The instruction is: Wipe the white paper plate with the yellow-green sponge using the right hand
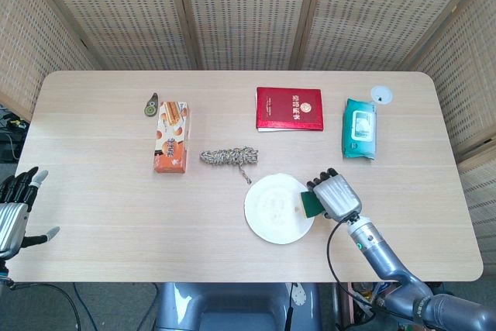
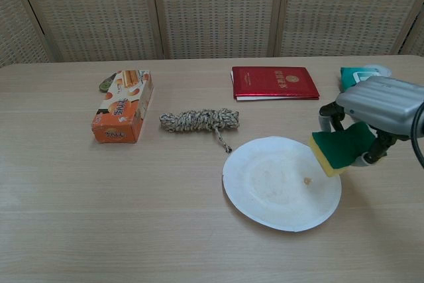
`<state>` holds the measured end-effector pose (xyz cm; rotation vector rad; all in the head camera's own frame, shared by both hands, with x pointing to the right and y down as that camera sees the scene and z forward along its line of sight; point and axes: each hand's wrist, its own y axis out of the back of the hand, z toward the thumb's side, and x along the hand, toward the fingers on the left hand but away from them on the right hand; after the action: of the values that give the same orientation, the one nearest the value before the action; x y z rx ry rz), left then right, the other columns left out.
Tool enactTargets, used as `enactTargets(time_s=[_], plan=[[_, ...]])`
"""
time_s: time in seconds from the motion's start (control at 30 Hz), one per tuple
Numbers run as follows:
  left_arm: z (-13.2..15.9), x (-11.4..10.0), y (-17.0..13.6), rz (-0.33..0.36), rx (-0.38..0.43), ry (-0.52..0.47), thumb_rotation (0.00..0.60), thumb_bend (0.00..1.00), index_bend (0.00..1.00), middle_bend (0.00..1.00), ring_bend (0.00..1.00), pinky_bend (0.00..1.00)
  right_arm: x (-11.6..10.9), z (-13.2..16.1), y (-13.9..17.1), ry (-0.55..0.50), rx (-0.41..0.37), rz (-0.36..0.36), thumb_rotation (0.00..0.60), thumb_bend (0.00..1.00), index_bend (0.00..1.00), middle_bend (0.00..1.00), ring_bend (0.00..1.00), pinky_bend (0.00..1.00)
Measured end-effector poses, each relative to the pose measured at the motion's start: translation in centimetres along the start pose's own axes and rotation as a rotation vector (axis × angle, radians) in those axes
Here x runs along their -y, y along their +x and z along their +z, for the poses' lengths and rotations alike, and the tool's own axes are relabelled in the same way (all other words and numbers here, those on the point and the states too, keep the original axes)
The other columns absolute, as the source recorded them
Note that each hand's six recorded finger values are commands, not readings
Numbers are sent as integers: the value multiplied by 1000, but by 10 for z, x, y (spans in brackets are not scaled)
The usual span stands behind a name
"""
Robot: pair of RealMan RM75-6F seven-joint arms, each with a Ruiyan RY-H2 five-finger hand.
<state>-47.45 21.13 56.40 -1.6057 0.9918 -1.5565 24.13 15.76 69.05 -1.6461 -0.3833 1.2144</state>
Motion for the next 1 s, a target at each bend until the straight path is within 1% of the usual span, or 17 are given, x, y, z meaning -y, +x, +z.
enactTargets(time_s=[0.23, 0.37, 0.47, 0.57, 0.63, 0.83, 1.0], plan=[[-2, 0, 3, -5, -7, 1, 600, 0, 0, 0, 0, 0, 1, 26, -10, 291, -47, 7, 600, 469, 501, 519, 377, 302], [-2, 1, 4, -9, -10, 3, 600, 0, 0, 0, 0, 0, 4, 49, -18, 460, -72, 4, 600, 473, 501, 525, 381, 302], [-2, 1, 4, -8, -8, 1, 600, 0, 0, 0, 0, 0, 9, 64, -24, 534, -83, 10, 600, 476, 505, 525, 381, 302], [-2, 1, 4, -9, -9, 1, 600, 0, 0, 0, 0, 0, 14, 75, -30, 576, -91, 20, 600, 484, 512, 525, 381, 302], [-2, 1, 4, -9, -10, 0, 600, 0, 0, 0, 0, 0, 15, 77, -33, 593, -96, 21, 600, 486, 513, 526, 381, 303], [-3, -1, 4, -6, -9, -3, 600, 0, 0, 0, 0, 0, 18, 77, -35, 613, -91, 28, 600, 495, 516, 526, 381, 303], [-2, -1, 4, -8, -6, -5, 600, 0, 0, 0, 0, 0, 23, 77, -35, 656, -94, 38, 600, 517, 529, 526, 381, 302]])
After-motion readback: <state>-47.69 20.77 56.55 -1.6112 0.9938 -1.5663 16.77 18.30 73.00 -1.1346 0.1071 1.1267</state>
